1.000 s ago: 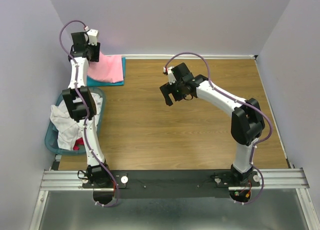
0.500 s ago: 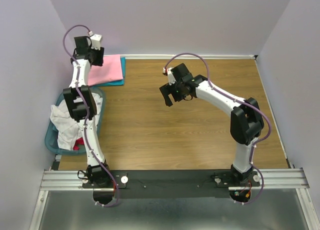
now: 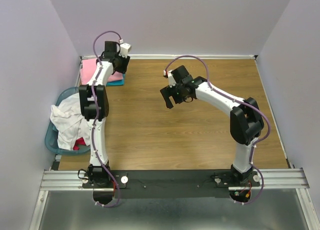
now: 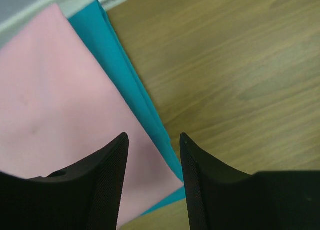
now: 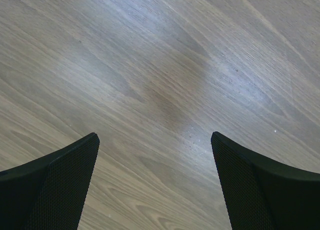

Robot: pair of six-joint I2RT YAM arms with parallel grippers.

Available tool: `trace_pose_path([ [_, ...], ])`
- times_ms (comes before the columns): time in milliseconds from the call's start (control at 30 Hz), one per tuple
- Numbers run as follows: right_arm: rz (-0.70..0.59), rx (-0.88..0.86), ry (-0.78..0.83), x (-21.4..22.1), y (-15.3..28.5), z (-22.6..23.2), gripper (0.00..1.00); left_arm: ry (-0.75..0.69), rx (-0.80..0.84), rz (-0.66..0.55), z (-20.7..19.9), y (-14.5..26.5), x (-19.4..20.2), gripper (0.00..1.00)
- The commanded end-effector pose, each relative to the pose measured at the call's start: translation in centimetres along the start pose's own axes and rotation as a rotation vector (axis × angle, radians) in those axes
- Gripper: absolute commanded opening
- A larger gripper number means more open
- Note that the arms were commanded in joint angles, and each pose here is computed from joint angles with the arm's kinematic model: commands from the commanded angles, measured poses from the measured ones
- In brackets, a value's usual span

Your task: Fold and stack the t-shirts

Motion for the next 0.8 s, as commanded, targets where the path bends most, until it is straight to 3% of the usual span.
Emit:
trace_pose_path([
  [0,0.022,-0.005,-0.011,0.7,0.2,0.1,1.00,-0.082,-0.045,0.002,-0.1,3.8,-1.1,0.52],
  [100,0.023,-0.008,-0.011,0.8,0.2,0.2,1.00,-0.166,-0.079,0.035,-0.1,5.1,-0.6,0.43],
  [233,0.026,-0.014,-0.013,0.9,0.0,0.2,1.00,-0.255,-0.135,0.074,-0.2,6.2,-0.5,0.40],
  [500,0.029,-0.018,-0.015,0.9,-0.1,0.3,1.00,-0.448,-0.086,0.134,-2.4,6.1,-0.4,0.43],
  [633,0.029,-0.018,-0.013,0.9,0.0,0.3,1.00,-0.495,-0.099,0.250,-2.8,5.1,1.1,0.49],
  [767,0.029,-0.017,-0.013,0.9,-0.1,0.3,1.00,-0.507,-0.121,0.291,-2.7,4.3,2.0,0.51],
])
Point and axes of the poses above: each gripper's point midway between its finger pads, its own y axis back along the fingers, its own z axis along the line the jaws close on, x = y × z, the point moved 5 cm from there along y, back along the fingers, and after that the axes turned 5 degrees about y, right-handed, at the moved point
